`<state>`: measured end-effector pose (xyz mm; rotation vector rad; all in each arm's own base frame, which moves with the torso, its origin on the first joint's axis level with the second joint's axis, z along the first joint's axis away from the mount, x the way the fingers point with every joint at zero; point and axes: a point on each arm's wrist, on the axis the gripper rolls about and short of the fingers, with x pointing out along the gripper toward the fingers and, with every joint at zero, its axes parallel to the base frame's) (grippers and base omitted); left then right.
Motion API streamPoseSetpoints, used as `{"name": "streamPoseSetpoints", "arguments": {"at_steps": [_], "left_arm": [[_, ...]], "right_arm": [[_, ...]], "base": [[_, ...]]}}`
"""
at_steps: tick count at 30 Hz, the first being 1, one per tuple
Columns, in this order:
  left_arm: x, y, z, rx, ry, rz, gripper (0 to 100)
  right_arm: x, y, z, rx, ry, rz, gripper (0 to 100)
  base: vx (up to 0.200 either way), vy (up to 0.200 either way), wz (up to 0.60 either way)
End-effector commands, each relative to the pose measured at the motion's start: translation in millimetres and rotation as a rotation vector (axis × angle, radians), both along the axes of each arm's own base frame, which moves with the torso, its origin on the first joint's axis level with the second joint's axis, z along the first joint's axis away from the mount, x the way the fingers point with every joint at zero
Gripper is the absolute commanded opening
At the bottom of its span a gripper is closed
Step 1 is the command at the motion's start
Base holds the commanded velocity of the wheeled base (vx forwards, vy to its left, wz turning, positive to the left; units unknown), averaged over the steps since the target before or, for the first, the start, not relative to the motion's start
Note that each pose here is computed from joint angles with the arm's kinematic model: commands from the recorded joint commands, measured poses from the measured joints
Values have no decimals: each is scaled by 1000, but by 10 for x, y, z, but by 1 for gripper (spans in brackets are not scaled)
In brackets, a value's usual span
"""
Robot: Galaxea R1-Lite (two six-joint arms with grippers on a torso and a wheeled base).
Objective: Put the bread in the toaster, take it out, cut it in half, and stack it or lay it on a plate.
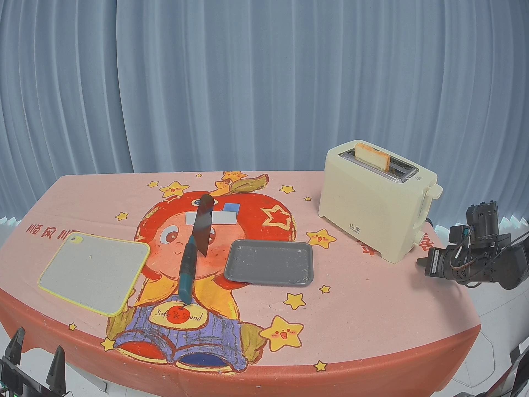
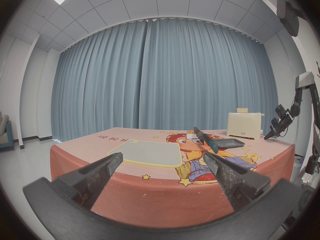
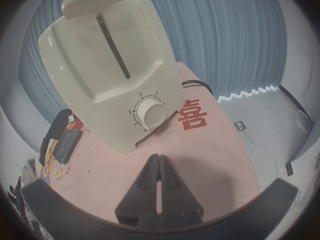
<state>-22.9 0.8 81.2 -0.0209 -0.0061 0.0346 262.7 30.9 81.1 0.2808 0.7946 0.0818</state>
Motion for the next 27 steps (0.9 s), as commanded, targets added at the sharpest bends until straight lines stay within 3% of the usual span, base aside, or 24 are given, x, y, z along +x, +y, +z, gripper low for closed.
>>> {"name": "streamPoseSetpoints", "arguments": {"at_steps": [1,12,23,27], "left_arm": [[9,0,-50,-1,12,1,100],[8,0,-50,-1,10,1,100],[8,0,-50,-1,10,1,100],[8,0,-50,-1,10,1,100]], "right_arm": [[32,0,-32,6,10,-8,0],[73,4,-16,25,-23,-23,0],[151,10,73,62,-132,-56,0],[149,10,55,61,-126,-58,0]], "base": [[0,0,0],[0,0,0],[0,0,0],[0,0,0]]}}
